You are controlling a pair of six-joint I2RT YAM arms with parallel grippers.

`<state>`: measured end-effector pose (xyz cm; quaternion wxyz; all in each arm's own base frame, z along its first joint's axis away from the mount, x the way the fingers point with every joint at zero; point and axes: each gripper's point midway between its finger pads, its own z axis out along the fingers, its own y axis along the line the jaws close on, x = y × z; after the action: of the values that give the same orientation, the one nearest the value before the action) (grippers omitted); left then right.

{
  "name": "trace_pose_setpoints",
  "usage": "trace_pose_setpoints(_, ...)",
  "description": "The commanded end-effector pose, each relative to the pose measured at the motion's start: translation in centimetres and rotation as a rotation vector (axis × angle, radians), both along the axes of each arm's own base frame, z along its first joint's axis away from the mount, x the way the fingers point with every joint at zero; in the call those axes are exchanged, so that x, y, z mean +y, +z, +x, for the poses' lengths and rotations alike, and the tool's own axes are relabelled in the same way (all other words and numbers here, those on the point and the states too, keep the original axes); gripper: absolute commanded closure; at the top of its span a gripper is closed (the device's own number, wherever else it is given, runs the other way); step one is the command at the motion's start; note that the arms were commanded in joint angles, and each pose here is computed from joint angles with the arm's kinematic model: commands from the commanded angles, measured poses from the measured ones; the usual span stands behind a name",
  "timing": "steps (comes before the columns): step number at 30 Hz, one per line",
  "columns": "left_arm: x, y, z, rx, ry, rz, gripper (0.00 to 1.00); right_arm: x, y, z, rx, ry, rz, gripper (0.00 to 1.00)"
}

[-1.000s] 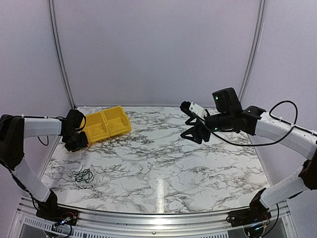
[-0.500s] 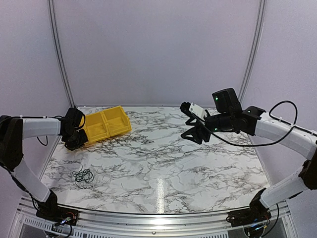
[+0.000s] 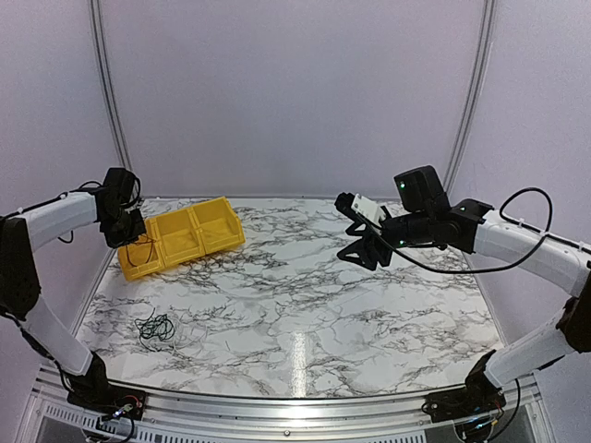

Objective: Untangle the cables

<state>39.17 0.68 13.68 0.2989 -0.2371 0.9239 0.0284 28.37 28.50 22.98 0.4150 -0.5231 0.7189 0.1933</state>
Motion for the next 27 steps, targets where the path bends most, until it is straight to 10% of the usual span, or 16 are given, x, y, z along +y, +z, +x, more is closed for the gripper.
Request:
trace_pose_setpoints(1, 2.4, -1.5, -0.3, 0.113, -0.003, 0.095, 1.0, -0.3, 1.2, 0.3, -0.04, -0.011, 0.014, 0.32)
trace_pose_setpoints(9, 3.2, -3.8, 2.3, 0.181, -0.028, 0.14, 1.0, -0.8, 1.0, -0.1, -0.039, -0.018, 0.012, 0.32)
trace_pose_setpoints(13, 3.2, -3.8, 3.1, 0.191, -0.036, 0.138, 0.66, -0.9, 1.2, 0.0, -0.046, -0.023, 0.009, 0.32)
trace_pose_setpoints(27, -0.3, 2.0, -1.2, 0.035, -0.128, -0.029, 0.6, 0.1, 0.5, 0.3, -0.031, 0.018, 0.006, 0.33)
